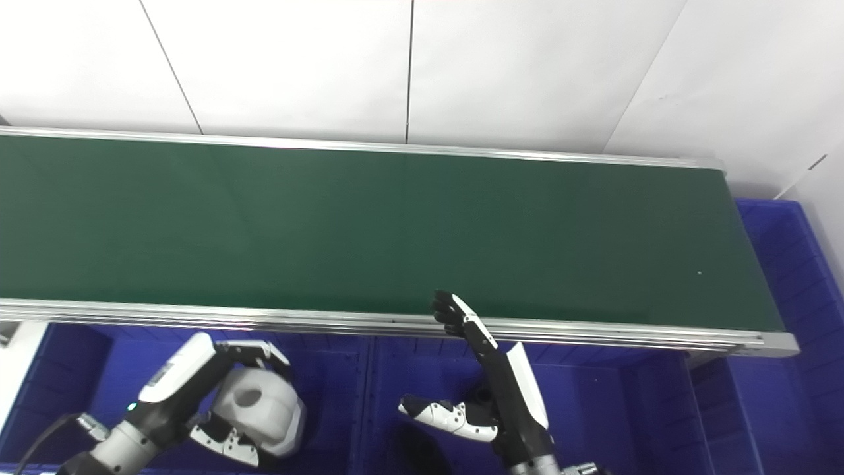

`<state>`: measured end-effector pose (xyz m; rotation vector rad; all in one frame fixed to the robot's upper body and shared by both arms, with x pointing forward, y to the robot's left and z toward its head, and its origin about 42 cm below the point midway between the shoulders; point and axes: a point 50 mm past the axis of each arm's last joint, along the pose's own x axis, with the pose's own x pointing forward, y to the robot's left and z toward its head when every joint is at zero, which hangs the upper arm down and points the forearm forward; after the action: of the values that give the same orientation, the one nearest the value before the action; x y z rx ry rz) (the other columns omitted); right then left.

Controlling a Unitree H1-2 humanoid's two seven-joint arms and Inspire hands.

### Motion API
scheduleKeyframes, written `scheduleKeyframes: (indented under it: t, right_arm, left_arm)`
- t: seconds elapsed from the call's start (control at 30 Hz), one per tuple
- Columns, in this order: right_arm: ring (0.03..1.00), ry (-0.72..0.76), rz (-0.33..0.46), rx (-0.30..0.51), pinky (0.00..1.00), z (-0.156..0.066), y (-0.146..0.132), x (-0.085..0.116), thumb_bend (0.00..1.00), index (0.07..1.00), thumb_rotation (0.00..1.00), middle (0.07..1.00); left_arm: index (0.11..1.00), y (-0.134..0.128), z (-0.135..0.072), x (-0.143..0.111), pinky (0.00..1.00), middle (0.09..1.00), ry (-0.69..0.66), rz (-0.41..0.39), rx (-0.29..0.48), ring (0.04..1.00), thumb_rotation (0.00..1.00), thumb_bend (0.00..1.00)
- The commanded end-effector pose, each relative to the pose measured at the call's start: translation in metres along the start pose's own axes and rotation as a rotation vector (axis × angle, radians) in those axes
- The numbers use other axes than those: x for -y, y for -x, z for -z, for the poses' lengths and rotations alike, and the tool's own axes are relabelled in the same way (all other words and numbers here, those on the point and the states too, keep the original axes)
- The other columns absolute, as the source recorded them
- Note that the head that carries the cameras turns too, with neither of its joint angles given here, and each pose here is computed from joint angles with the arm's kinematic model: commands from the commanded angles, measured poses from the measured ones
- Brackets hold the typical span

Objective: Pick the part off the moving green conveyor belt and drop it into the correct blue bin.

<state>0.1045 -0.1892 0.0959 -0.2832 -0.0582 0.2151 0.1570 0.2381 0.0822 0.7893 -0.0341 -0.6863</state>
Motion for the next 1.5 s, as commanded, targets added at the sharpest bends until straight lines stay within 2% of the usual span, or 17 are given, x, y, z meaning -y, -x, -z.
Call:
scheduleKeyframes:
  t: [0.0, 0.1, 0.13, 0.17, 0.2, 0.23, 0.33, 0.43, 0.5, 0.53, 0.67, 0.8, 0.93, 1.03, 1.23, 1.47]
  right_arm:
    - [0.849, -0.005, 0.022, 0.044, 0.82, -0.011, -0.001, 0.002, 0.77, 0.904, 0.53, 0.865]
    - [0.848, -0.005, 0.025, 0.045, 0.82, -0.010, 0.001, 0.003, 0.77, 0.904, 0.53, 0.864]
    - [0.847, -0.005, 0.027, 0.043, 0.82, -0.010, 0.001, 0.004, 0.77, 0.903, 0.53, 0.863]
    - [0.850, -0.004, 0.028, 0.043, 0.82, -0.010, 0.002, 0.004, 0.77, 0.903, 0.53, 0.863]
    - [0.852, -0.005, 0.030, 0.042, 0.82, -0.011, 0.003, 0.004, 0.77, 0.903, 0.53, 0.862]
    - [0.852, -0.007, 0.031, 0.042, 0.83, -0.011, 0.004, 0.004, 0.77, 0.903, 0.53, 0.862]
    - [0.857, -0.008, 0.028, 0.042, 0.83, -0.011, 0.006, 0.006, 0.78, 0.903, 0.52, 0.865]
    - [0.859, 0.002, 0.022, 0.035, 0.83, -0.011, 0.009, 0.007, 0.78, 0.906, 0.52, 0.869]
    - [0.862, 0.005, 0.018, 0.030, 0.83, -0.010, 0.010, 0.008, 0.79, 0.908, 0.51, 0.873]
    - [0.866, 0.008, 0.012, 0.022, 0.84, -0.010, 0.011, 0.008, 0.79, 0.910, 0.50, 0.878]
    - [0.872, 0.036, -0.008, 0.000, 0.84, -0.008, 0.014, 0.010, 0.81, 0.917, 0.50, 0.889]
    - [0.878, 0.050, -0.024, -0.013, 0.83, -0.006, 0.016, 0.010, 0.82, 0.926, 0.46, 0.903]
    - [0.874, 0.077, -0.036, -0.024, 0.82, -0.002, 0.019, 0.010, 0.83, 0.931, 0.43, 0.904]
    - [0.868, 0.088, -0.046, -0.036, 0.80, 0.000, 0.022, 0.009, 0.82, 0.933, 0.39, 0.905]
    - [0.865, 0.113, -0.050, -0.059, 0.79, 0.003, 0.025, 0.008, 0.84, 0.921, 0.33, 0.898]
    - [0.874, 0.105, -0.053, -0.082, 0.81, 0.006, 0.024, 0.005, 0.84, 0.950, 0.30, 0.909]
  left_arm:
    - [0.518, -0.002, -0.008, -0.010, 0.43, 0.516, -0.069, -0.001, 0.004, 0.404, 0.00, 0.50]
    - [0.511, -0.003, -0.012, -0.007, 0.47, 0.525, -0.154, 0.038, -0.059, 0.419, 0.00, 0.50]
    - [0.503, -0.003, -0.014, -0.007, 0.52, 0.632, -0.187, 0.060, -0.088, 0.560, 0.03, 0.51]
    - [0.556, -0.002, -0.016, -0.007, 0.59, 0.715, -0.217, 0.083, -0.117, 0.664, 0.06, 0.54]
    - [0.724, -0.002, -0.018, -0.007, 0.69, 0.794, -0.246, 0.104, -0.137, 0.753, 0.14, 0.63]
    - [0.743, -0.001, -0.019, -0.006, 0.70, 0.803, -0.277, 0.112, -0.143, 0.763, 0.15, 0.64]
    - [0.858, 0.001, -0.022, -0.005, 0.81, 0.900, -0.305, 0.092, -0.136, 0.868, 0.28, 0.73]
    - [0.913, 0.004, -0.023, -0.002, 0.89, 0.943, -0.233, -0.004, -0.094, 0.931, 0.41, 0.80]
    - [0.941, 0.006, -0.024, 0.000, 0.93, 0.975, -0.121, -0.057, -0.072, 0.970, 0.45, 0.84]
    - [0.955, 0.007, -0.025, 0.001, 0.93, 0.987, 0.015, -0.091, -0.044, 0.981, 0.45, 0.85]
    - [0.985, 0.009, -0.028, 0.005, 0.94, 0.999, 0.361, -0.182, 0.097, 0.997, 0.47, 0.84]
    - [0.988, 0.009, -0.031, 0.013, 0.94, 0.999, 0.534, -0.203, 0.186, 0.986, 0.45, 0.88]
    - [0.971, 0.007, -0.028, 0.020, 0.93, 0.982, 0.550, -0.211, 0.253, 0.966, 0.42, 0.89]
    - [0.949, 0.005, -0.024, 0.024, 0.90, 0.950, 0.517, -0.235, 0.274, 0.934, 0.41, 0.91]
    - [0.926, 0.002, -0.021, 0.028, 0.87, 0.934, 0.535, -0.255, 0.267, 0.914, 0.40, 0.94]
    - [0.894, 0.002, -0.018, 0.030, 0.81, 0.896, 0.536, -0.290, 0.242, 0.868, 0.34, 0.92]
